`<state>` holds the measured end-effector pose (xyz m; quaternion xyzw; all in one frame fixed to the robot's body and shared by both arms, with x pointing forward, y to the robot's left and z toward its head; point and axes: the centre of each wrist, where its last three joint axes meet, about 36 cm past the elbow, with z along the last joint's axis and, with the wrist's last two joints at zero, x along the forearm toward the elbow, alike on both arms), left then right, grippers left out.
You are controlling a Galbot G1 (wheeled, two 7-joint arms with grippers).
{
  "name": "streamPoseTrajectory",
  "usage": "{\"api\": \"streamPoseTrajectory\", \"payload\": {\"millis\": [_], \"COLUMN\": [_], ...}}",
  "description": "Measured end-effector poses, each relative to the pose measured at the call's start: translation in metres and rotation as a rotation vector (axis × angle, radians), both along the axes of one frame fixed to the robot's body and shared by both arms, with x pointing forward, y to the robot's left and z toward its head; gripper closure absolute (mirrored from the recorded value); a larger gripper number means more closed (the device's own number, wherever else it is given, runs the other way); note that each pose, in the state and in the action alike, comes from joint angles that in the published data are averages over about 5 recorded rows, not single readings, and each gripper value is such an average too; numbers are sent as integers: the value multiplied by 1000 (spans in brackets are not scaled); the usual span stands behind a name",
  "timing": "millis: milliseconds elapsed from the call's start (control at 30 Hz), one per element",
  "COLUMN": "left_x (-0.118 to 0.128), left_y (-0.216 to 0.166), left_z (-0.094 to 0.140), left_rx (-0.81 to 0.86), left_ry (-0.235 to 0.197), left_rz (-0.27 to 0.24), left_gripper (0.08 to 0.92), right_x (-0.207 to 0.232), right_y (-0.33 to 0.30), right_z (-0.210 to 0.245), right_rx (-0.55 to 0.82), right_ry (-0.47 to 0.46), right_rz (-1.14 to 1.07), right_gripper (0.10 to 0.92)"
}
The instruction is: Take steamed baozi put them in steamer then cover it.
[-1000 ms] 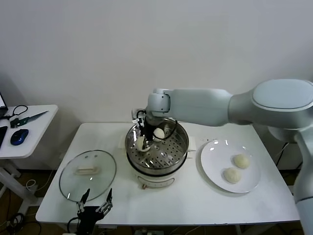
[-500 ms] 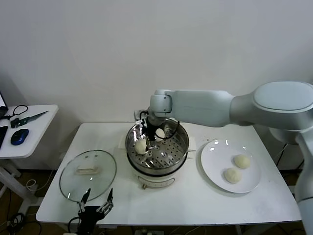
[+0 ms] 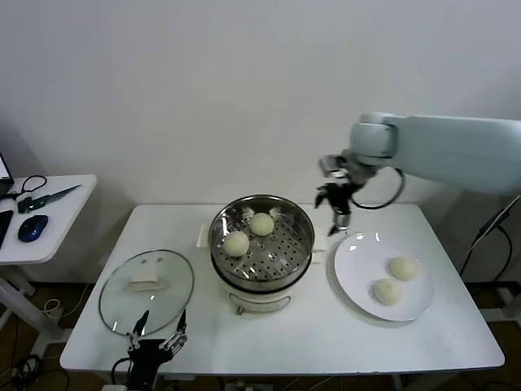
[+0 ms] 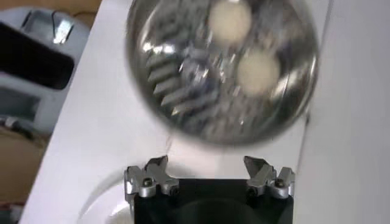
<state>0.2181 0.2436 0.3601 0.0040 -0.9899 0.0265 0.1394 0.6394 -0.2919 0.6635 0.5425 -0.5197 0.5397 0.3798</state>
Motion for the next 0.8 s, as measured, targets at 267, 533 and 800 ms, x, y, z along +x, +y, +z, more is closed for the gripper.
{"api": "streamPoseTrajectory", "payload": {"millis": [267, 533, 800], "left_x": [-1, -2, -5], "left_y": [0, 0, 0], "left_z": [0, -4, -8], "left_rx": [7, 9, 11], "left_ry": [0, 9, 25], "left_rz": [2, 7, 10], "left_gripper": [177, 177, 177], "right_x": [-27, -35, -38], "right_y": [-72, -100, -109], "right_z": [-70, -131, -176], "right_rx": [-25, -61, -80], "right_ry": [50, 69, 91], "right_rz": [-85, -141, -175], "right_gripper": [200, 200, 200]}}
